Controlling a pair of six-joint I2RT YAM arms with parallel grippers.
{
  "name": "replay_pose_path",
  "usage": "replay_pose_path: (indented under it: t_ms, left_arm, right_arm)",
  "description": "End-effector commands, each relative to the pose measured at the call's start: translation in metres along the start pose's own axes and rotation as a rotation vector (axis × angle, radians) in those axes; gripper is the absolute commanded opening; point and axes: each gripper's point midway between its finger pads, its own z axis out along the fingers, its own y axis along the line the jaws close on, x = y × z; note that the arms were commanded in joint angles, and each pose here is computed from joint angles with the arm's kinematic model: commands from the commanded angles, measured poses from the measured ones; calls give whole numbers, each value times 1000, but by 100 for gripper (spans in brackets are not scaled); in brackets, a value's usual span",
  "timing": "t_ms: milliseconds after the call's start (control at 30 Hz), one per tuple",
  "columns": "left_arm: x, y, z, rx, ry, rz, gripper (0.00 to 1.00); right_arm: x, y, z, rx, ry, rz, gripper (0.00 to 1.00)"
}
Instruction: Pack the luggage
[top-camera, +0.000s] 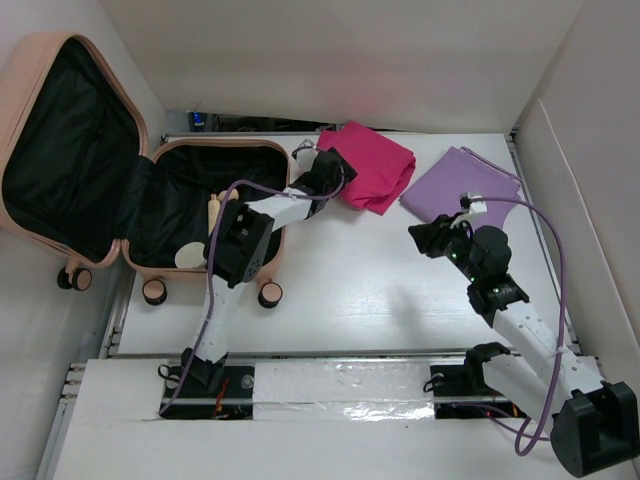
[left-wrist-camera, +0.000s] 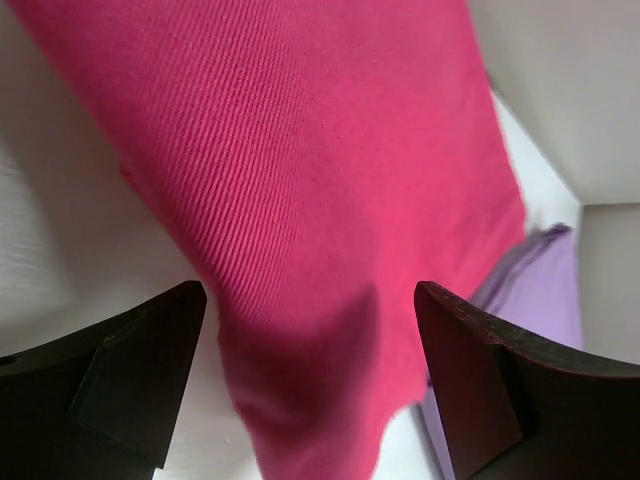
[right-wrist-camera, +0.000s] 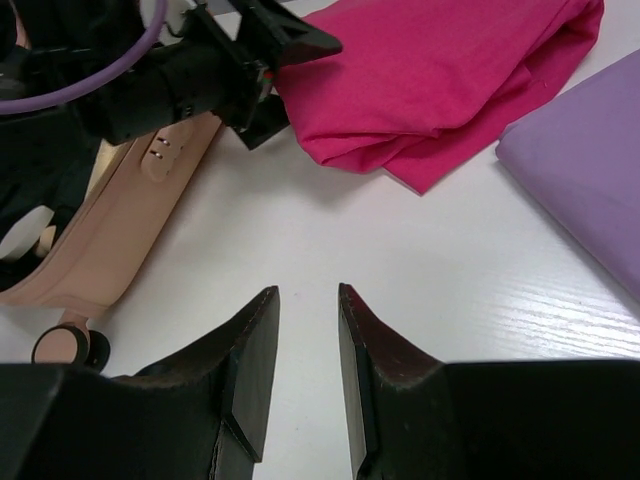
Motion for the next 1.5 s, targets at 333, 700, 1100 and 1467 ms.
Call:
replay_pose_path:
  t_ms: [333, 700, 1100, 1467]
  left_arm:
    - [12, 47, 21, -284, -10, 145, 76]
    - [11, 37, 60, -267, 81, 94, 16]
    - [-45, -22, 22, -41, -31, 298, 0]
    - [-147, -128, -94, 212, -79, 563, 0]
  right_arm:
    - [-31, 17, 2, -45, -82, -41, 36]
    - [-32, 27, 0, -88, -84, -38, 36]
    - [-37, 32, -5, -110, -104, -44, 36]
    - [-47, 27, -12, -64, -151, -38, 36]
